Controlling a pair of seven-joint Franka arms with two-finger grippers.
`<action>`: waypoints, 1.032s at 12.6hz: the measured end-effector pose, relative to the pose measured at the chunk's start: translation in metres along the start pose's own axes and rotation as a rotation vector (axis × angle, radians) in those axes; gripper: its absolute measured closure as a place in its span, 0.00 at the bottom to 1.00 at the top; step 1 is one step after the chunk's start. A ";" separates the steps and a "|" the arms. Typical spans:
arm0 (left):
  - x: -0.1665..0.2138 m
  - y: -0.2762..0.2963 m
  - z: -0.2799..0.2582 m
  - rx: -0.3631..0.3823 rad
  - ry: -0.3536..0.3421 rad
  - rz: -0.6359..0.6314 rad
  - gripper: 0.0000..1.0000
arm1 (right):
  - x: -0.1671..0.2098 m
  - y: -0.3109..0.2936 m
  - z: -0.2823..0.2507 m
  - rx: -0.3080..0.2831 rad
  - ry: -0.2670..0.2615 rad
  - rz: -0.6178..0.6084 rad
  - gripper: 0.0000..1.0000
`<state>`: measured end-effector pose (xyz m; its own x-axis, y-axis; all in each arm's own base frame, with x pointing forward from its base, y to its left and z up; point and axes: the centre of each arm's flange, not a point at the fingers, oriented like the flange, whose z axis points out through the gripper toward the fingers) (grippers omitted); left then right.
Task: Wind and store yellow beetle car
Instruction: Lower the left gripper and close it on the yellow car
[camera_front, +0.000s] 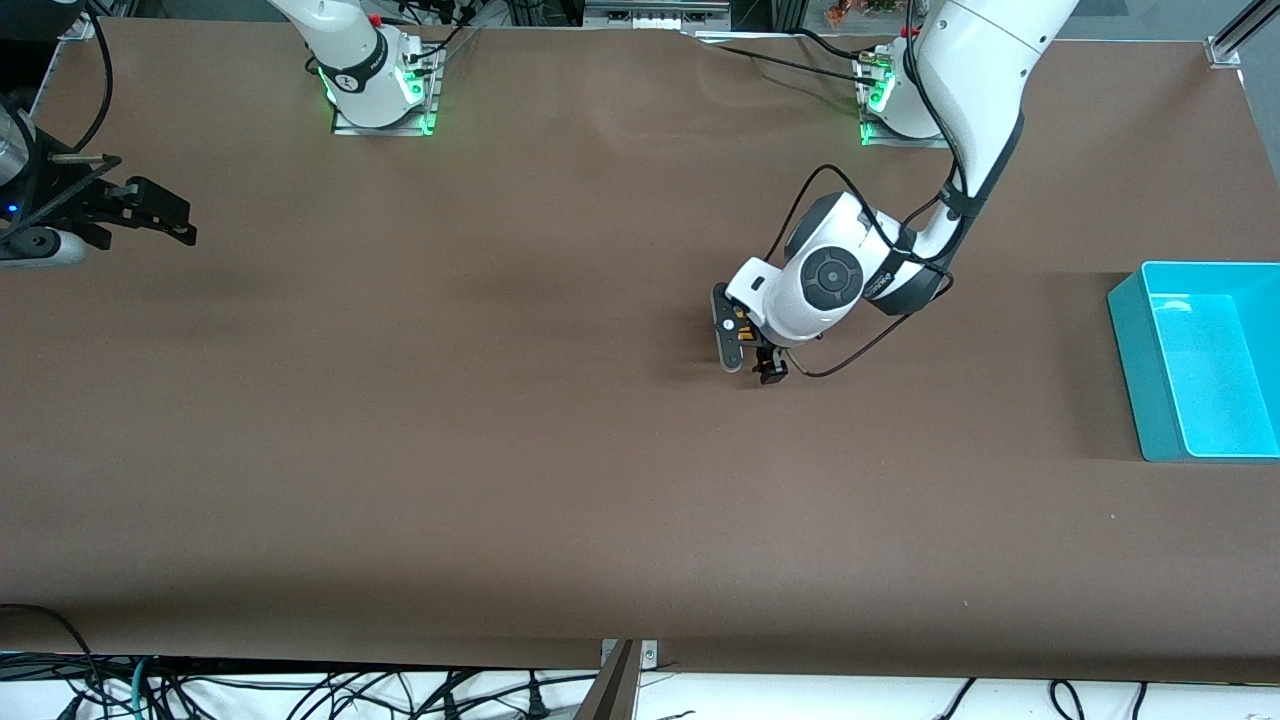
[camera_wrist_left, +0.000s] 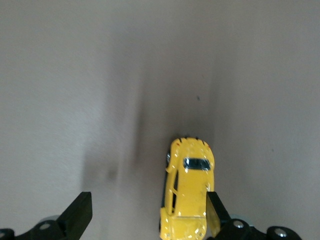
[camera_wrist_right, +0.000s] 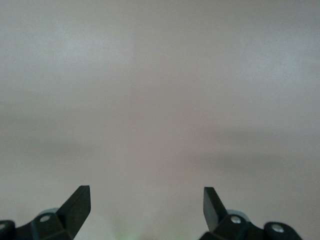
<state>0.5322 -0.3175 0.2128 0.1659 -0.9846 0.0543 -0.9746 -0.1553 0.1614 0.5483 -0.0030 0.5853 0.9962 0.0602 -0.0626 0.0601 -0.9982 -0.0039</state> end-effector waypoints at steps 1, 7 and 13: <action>-0.002 0.005 0.005 -0.005 -0.013 -0.004 0.00 | 0.000 0.001 0.000 0.000 0.001 0.009 0.00; 0.009 0.045 0.030 0.036 -0.045 -0.025 0.00 | 0.002 0.002 -0.002 0.001 0.017 0.069 0.00; 0.006 0.057 0.038 0.062 -0.064 -0.021 0.14 | 0.002 0.002 -0.001 0.001 0.017 0.070 0.00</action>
<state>0.4723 -0.3353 0.1846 0.1781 -0.9839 -0.0119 -0.9789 -0.1784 0.1001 0.5501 -0.0053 0.5866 0.9989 -0.0100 -0.0462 -0.0101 -0.9999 -0.0010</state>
